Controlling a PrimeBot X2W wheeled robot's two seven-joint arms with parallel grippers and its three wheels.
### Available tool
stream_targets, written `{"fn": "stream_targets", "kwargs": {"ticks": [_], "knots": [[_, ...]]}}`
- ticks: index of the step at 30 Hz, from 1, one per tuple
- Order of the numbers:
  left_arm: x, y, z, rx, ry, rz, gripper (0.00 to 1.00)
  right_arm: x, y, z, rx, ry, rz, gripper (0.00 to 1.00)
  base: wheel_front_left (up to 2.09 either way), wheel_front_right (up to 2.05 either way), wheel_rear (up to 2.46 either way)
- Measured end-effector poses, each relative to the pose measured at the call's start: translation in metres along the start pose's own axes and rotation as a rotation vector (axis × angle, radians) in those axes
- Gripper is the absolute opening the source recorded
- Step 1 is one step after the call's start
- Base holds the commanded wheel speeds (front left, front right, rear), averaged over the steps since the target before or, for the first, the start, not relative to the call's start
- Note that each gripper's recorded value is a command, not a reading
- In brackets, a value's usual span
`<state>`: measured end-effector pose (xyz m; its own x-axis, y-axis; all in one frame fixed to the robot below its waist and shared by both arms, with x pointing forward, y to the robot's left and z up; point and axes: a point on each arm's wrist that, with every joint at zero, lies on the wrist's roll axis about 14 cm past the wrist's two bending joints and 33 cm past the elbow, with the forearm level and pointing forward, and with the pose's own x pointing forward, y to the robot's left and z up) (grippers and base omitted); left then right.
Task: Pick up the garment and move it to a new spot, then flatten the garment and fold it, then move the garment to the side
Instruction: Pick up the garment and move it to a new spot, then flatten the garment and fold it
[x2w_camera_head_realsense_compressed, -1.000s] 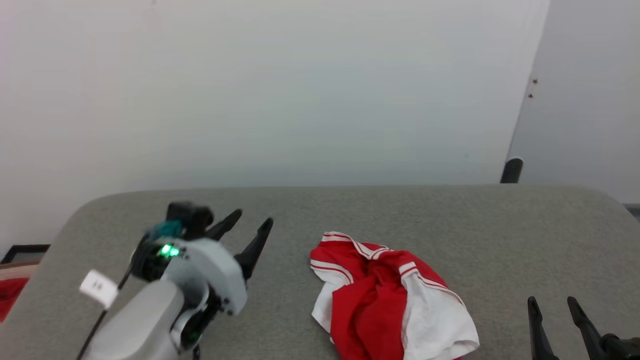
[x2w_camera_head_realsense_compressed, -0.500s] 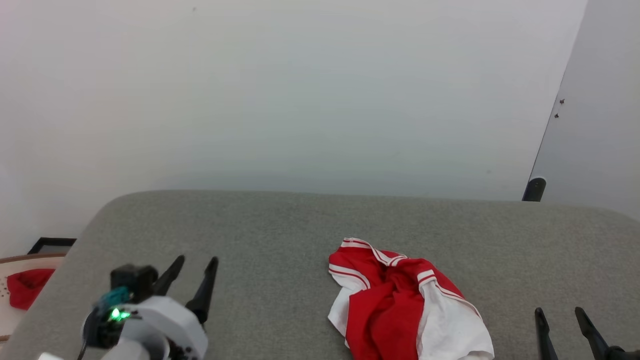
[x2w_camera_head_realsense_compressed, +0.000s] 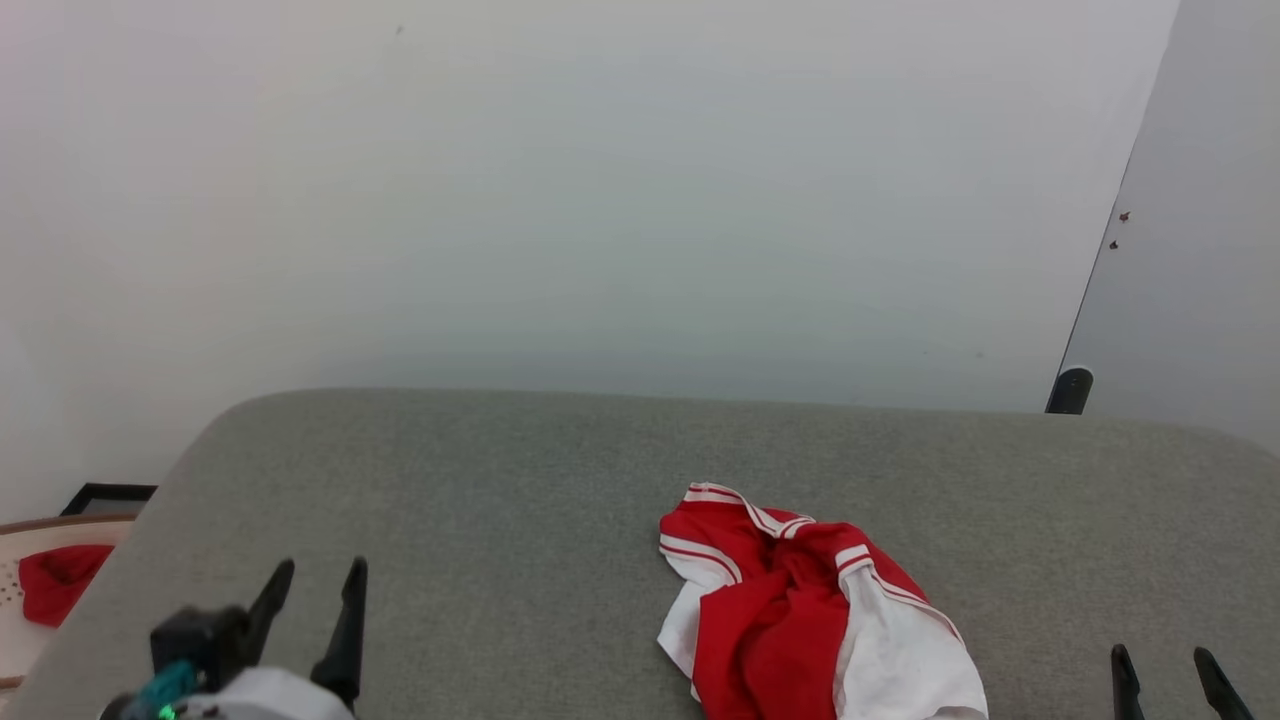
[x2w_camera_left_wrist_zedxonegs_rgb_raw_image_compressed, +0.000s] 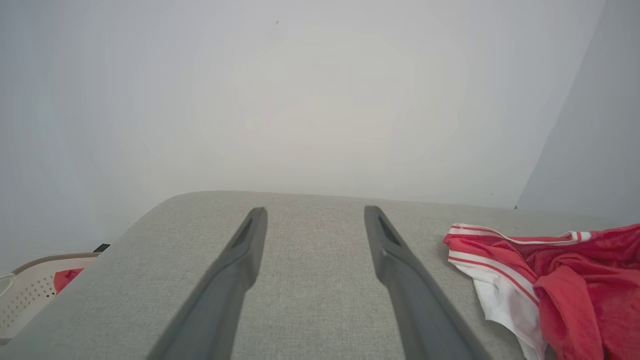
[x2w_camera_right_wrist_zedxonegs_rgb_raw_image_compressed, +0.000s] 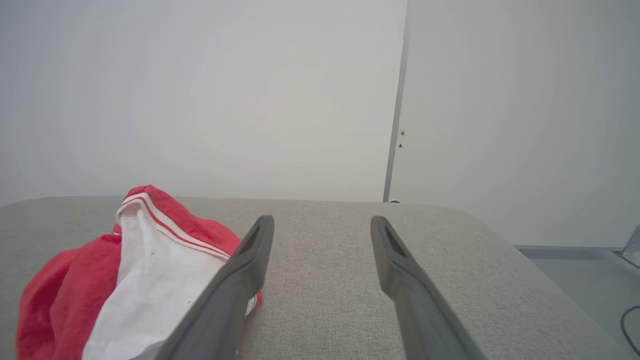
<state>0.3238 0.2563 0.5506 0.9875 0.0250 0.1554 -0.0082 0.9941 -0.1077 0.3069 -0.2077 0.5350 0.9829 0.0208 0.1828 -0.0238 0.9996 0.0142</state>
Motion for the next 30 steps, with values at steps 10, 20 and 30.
{"fn": "stream_targets", "kwargs": {"ticks": [10,20,30], "knots": [[-0.016,0.012,-0.006,0.012,-0.012,0.040,1.00,-0.012,-0.019,-0.006,-0.013,0.015,-0.055,1.00,0.00,0.00,0.00],[-0.017,0.008,-0.012,0.019,-0.014,0.026,1.00,-0.018,-0.026,-0.011,-0.012,0.033,-0.079,1.00,0.00,0.00,0.00],[-0.019,0.008,-0.016,0.034,-0.004,0.022,1.00,-0.017,-0.022,-0.012,-0.012,0.037,-0.066,1.00,0.00,0.00,0.00]]}}
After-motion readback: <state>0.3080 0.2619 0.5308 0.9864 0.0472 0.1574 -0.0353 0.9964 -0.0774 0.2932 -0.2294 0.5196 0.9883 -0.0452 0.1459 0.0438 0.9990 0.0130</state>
